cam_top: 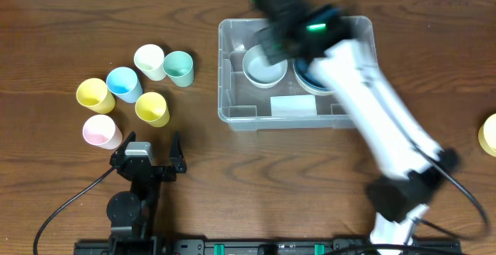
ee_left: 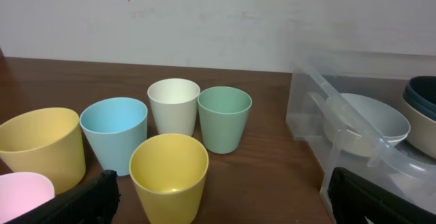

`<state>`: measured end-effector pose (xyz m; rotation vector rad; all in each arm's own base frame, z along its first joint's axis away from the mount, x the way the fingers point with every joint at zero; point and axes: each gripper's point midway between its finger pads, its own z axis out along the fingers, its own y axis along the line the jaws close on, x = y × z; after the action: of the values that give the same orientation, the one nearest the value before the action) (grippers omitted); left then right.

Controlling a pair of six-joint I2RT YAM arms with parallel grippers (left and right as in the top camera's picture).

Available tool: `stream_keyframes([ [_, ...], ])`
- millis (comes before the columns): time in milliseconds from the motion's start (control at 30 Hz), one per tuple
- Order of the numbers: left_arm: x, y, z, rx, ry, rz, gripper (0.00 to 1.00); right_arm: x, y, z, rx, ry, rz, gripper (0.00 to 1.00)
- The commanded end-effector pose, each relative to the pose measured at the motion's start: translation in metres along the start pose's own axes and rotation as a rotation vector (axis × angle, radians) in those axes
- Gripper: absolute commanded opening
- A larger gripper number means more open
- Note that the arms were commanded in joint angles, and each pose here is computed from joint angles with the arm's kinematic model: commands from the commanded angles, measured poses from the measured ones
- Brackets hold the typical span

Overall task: Pack container
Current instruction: 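Lower the white bowl onto the first white bowl and release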

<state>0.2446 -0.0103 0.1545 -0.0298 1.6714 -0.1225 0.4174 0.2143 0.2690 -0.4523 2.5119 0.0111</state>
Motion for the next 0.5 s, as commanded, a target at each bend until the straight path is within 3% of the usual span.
stream_keyframes([
  [0,0.015,0.0,0.001,0.005,0.045,0.002,0.98,0.009,-0.084,-0.044,0.132,-0.018,0.267,0.39],
  [267,0.015,0.0,0.001,0.005,0.045,0.002,0.98,0.114,-0.226,-0.076,0.378,0.239,0.754,0.37],
  [467,0.015,0.0,0.001,0.005,0.045,0.002,0.98,0.176,-0.289,-0.08,0.481,0.352,0.969,0.36],
])
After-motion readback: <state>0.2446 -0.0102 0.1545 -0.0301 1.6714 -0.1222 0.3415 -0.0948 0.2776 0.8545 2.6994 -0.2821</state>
